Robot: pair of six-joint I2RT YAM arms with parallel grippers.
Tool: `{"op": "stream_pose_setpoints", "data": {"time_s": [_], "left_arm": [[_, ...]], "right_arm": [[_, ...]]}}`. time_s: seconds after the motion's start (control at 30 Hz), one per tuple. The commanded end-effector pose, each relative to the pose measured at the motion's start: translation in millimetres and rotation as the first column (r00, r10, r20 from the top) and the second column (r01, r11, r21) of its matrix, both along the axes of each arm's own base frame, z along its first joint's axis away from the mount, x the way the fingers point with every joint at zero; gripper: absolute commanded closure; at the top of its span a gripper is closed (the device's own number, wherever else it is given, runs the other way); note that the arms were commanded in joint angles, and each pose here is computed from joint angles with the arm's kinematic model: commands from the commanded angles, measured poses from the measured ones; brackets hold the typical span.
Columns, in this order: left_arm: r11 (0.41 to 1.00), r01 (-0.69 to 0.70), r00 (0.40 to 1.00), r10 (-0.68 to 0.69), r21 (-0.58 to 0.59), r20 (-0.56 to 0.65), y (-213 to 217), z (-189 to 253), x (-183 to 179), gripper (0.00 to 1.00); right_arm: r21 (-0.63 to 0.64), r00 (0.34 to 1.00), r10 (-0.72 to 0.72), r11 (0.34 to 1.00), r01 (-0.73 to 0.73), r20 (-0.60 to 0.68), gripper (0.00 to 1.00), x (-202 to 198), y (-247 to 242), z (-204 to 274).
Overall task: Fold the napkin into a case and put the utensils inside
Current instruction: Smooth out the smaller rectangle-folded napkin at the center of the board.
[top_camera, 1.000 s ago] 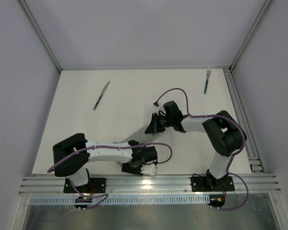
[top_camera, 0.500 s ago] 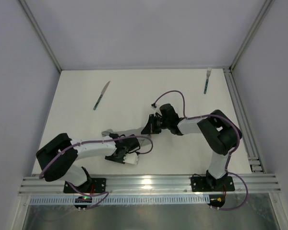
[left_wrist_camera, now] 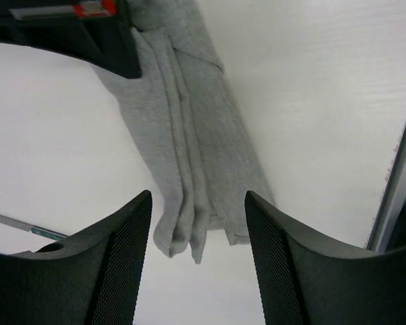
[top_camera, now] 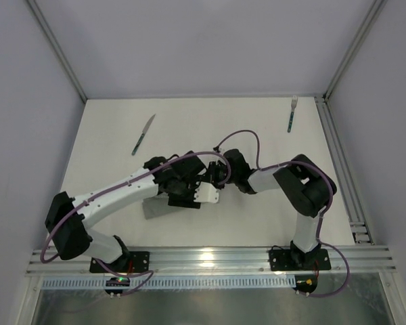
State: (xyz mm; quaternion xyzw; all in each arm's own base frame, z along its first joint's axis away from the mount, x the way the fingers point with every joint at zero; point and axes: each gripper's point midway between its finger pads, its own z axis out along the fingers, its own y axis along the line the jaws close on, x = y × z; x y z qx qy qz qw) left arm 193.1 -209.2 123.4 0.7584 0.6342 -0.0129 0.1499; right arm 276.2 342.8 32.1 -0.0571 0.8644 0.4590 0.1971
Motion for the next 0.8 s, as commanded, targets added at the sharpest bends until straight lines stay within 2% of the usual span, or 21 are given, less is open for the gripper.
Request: {"op": "stream_pose_setpoints", "data": {"time_s": [0.0,0.07,0.1,0.23,0.3,0.4,0.67,0.77], "left_arm": [[0.997,-0.053,0.998,0.05,-0.054,-0.038,-19,-11,2,0.4],[0.998,-0.047,0.999,0.046,-0.03,-0.008,-23,-30,14,0.38],[0.998,-0.036,0.999,0.038,-0.059,0.02,-33,-36,22,0.38],[0.998,0.051,0.998,-0.049,-0.029,0.044,-31,-64,25,0.37],[0.999,0.046,0.996,-0.047,0.01,0.071,-21,-76,30,0.37],[1.0,0.011,0.993,-0.009,-0.018,0.117,-28,-80,46,0.37],[1.0,0.024,0.999,-0.024,-0.011,0.047,-28,-87,35,0.43],[0.998,0.042,0.999,-0.043,-0.052,-0.013,-36,-81,28,0.48]], "right_arm": [[0.047,0.999,-0.024,0.999,0.022,0.045,0.97,6,6,12],[0.057,0.999,-0.018,0.998,0.015,0.046,0.97,5,7,15],[0.06,0.999,-0.02,0.998,0.017,0.048,0.97,6,7,17],[0.069,0.999,-0.023,0.997,0.021,0.037,0.97,2,5,17],[0.081,1.0,-0.014,0.997,0.012,0.025,0.97,-2,6,15],[0.086,1.0,-0.01,0.996,0.009,0.017,0.97,-5,6,12],[0.09,1.0,0.0,0.996,-0.002,0.023,0.97,-8,4,12],[0.086,1.0,0.005,0.996,-0.007,0.02,0.97,-8,4,10]]}}
